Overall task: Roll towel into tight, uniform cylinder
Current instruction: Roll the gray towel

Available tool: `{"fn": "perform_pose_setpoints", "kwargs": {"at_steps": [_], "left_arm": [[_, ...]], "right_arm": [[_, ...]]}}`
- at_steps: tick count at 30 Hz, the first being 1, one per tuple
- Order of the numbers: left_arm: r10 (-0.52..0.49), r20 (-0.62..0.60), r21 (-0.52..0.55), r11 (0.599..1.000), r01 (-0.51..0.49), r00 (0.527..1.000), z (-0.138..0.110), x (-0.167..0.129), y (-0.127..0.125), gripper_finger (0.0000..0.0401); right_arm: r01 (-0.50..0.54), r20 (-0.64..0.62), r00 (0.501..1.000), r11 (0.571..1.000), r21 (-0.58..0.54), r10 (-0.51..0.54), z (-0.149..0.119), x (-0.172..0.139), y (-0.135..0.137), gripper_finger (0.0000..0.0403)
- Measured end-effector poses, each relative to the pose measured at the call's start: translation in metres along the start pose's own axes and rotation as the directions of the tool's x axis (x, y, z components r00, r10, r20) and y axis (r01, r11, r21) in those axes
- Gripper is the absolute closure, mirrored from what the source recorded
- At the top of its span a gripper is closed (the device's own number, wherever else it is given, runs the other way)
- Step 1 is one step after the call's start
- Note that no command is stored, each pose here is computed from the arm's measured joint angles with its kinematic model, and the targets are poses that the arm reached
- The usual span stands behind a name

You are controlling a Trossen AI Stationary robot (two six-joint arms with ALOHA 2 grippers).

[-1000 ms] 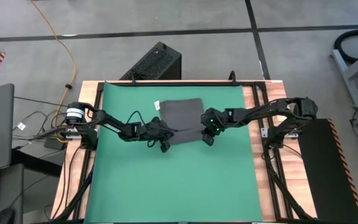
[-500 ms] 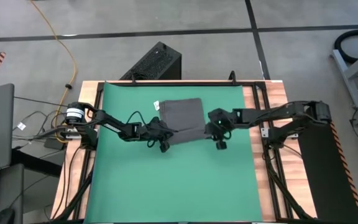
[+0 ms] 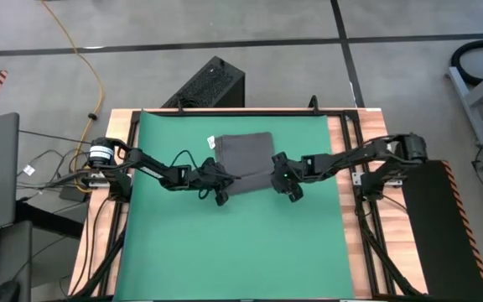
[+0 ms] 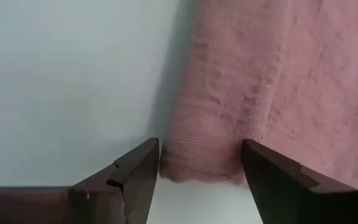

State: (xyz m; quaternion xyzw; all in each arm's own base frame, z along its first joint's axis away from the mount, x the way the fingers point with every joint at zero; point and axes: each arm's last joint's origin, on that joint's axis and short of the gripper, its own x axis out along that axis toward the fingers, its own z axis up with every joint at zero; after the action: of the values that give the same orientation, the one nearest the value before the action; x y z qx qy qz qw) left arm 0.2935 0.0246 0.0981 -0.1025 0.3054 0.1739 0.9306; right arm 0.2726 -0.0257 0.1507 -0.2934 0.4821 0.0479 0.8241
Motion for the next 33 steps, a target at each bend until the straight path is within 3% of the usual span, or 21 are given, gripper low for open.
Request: {"fn": "perform_pose_setpoints", "kwargs": {"at_steps": [6,9,12,19,27,33], "left_arm": [[0.002,-0.002,0.0,1.0,-0.002,1.0,0.0,0.0,0.0,0.0401],[0.005,-0.01,0.002,1.0,-0.005,1.0,-0.001,0.0,0.0,0.0401],[0.006,-0.013,0.001,1.0,-0.006,1.0,-0.001,0.0,0.0,0.0401],[-0.013,-0.018,-0.028,1.0,0.012,1.0,-0.001,0.0,0.0,0.0401],[-0.147,-0.05,-0.156,0.978,0.137,0.988,-0.002,0.0,-0.004,0.0401],[-0.213,-0.052,-0.211,0.957,0.198,0.976,-0.005,-0.003,-0.018,0.0401]], "right_arm": [[-0.02,-0.084,0.996,1.0,0.023,0.022,-0.008,0.023,0.003,0.015],[-0.023,-0.124,0.992,0.999,0.045,0.029,-0.01,0.03,0.007,0.017],[-0.02,-0.127,0.991,0.996,0.091,0.031,-0.009,0.032,0.011,0.0217],[0.037,-0.139,0.99,0.969,0.244,-0.003,-0.009,0.029,0.009,0.0368],[-0.009,-0.08,0.996,0.943,0.333,0.038,-0.003,0.008,0.011,0.0374],[-0.136,-0.014,0.986,0.855,0.501,0.165,-0.005,-0.003,0.011,0.0374]]}}
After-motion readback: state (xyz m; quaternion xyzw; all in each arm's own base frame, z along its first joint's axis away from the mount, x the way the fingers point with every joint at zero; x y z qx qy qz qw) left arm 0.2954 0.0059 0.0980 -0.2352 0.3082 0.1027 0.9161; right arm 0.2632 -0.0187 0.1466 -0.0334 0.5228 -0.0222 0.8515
